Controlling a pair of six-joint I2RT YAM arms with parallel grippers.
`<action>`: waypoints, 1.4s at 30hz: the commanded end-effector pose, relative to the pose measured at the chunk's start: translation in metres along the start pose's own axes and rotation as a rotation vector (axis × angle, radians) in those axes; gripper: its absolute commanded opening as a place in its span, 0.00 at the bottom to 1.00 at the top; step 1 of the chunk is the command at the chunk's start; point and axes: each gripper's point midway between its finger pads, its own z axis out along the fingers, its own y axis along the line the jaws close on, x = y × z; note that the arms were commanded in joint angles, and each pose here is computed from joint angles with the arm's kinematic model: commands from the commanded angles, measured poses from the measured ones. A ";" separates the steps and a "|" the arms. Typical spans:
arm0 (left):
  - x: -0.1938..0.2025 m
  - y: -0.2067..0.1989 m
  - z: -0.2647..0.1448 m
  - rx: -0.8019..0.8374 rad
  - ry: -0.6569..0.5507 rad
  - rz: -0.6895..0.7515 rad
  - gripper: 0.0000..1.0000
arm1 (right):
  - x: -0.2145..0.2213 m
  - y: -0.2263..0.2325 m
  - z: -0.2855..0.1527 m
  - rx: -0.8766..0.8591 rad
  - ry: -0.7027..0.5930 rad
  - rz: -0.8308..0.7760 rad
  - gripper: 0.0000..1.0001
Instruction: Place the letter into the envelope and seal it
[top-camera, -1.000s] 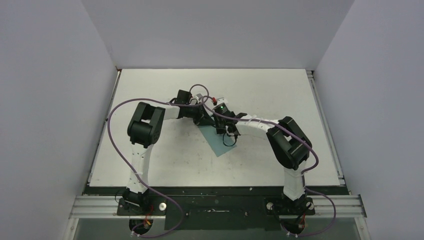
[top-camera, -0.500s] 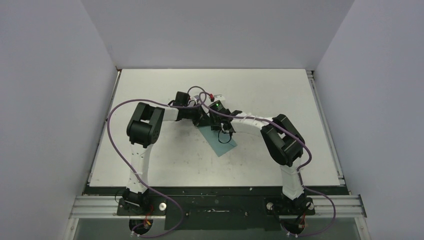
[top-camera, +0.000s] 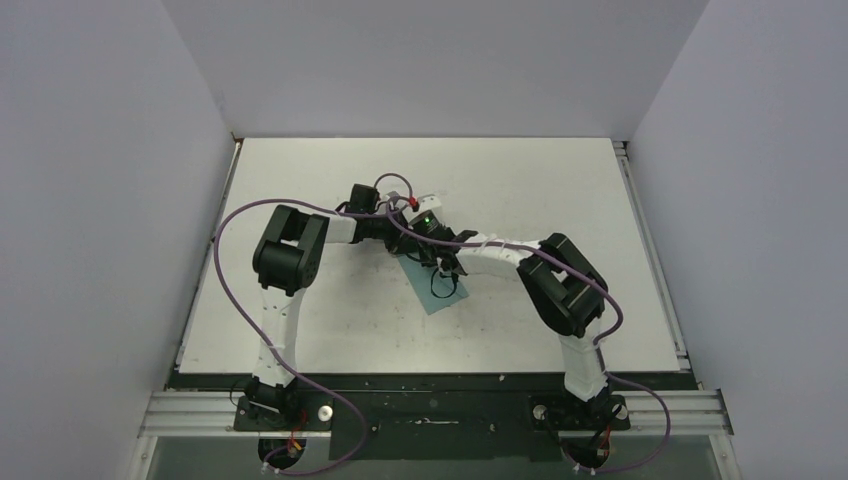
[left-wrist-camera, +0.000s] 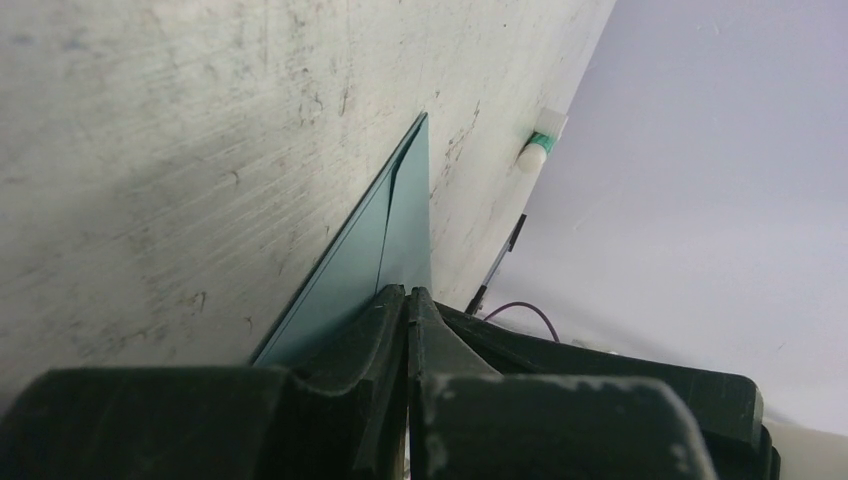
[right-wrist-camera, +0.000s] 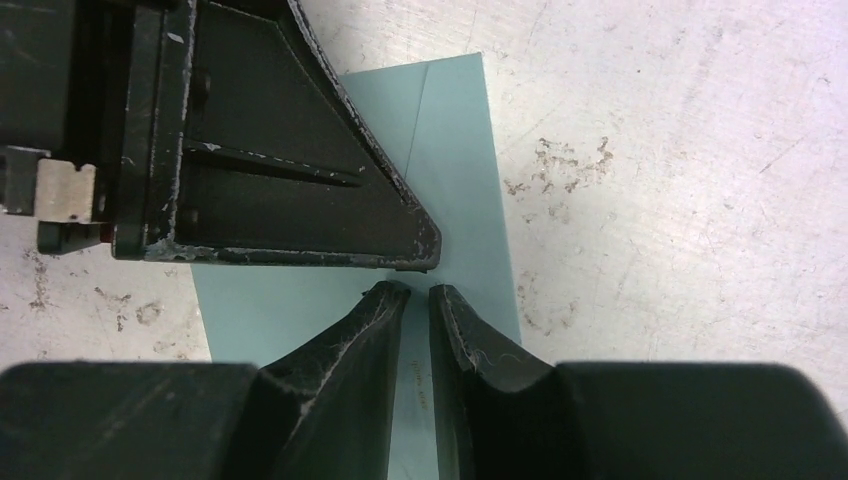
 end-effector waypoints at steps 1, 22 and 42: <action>-0.007 0.053 0.001 -0.156 -0.075 -0.072 0.00 | 0.084 -0.003 -0.011 -0.012 0.249 -0.115 0.20; -0.011 0.062 0.000 -0.168 -0.085 -0.085 0.00 | 0.114 -0.010 -0.034 -0.023 0.311 -0.142 0.13; -0.012 0.062 0.000 -0.175 -0.079 -0.068 0.00 | 0.136 -0.039 -0.050 -0.002 0.387 -0.039 0.12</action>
